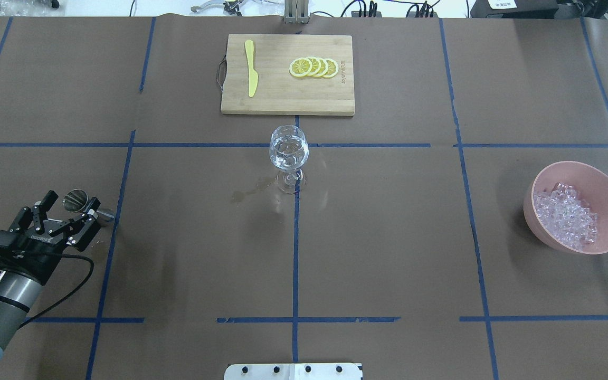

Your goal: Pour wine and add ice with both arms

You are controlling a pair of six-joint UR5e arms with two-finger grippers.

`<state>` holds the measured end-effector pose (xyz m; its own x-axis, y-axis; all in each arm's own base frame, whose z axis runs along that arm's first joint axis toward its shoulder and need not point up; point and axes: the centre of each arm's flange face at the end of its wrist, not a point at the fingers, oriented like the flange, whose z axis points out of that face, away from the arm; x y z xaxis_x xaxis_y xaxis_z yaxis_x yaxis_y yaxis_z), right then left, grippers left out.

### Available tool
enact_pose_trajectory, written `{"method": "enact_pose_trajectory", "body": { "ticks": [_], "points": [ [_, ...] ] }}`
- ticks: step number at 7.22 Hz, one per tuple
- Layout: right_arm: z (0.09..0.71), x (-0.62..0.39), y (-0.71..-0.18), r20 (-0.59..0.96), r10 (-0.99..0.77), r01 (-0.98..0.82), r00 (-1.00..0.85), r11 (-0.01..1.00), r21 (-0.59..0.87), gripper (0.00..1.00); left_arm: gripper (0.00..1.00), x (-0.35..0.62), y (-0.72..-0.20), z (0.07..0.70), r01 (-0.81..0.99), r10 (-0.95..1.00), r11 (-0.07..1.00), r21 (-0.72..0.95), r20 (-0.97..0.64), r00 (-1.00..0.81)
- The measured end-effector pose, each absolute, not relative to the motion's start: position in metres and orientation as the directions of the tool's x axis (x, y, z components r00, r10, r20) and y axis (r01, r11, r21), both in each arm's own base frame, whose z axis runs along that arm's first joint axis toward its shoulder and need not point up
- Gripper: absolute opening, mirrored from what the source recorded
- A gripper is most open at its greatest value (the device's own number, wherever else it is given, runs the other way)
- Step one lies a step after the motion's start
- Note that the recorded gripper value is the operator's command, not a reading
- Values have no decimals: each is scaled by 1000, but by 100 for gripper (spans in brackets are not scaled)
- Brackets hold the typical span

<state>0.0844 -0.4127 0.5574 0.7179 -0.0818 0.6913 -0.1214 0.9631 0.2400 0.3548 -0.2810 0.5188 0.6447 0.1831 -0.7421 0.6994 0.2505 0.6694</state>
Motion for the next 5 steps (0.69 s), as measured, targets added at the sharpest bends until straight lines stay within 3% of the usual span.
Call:
{"method": "enact_pose_trajectory", "body": {
  "ticks": [3, 5],
  "points": [
    [556, 84, -414, 691, -82, -123, 718, 963, 241, 100, 100, 324, -279, 462, 716, 283, 187, 673, -734, 617],
    [556, 84, -414, 692, -81, -124, 718, 963, 241, 100, 99, 294, -311, 448, 664, 374, 180, 725, -675, 636]
  ]
}}
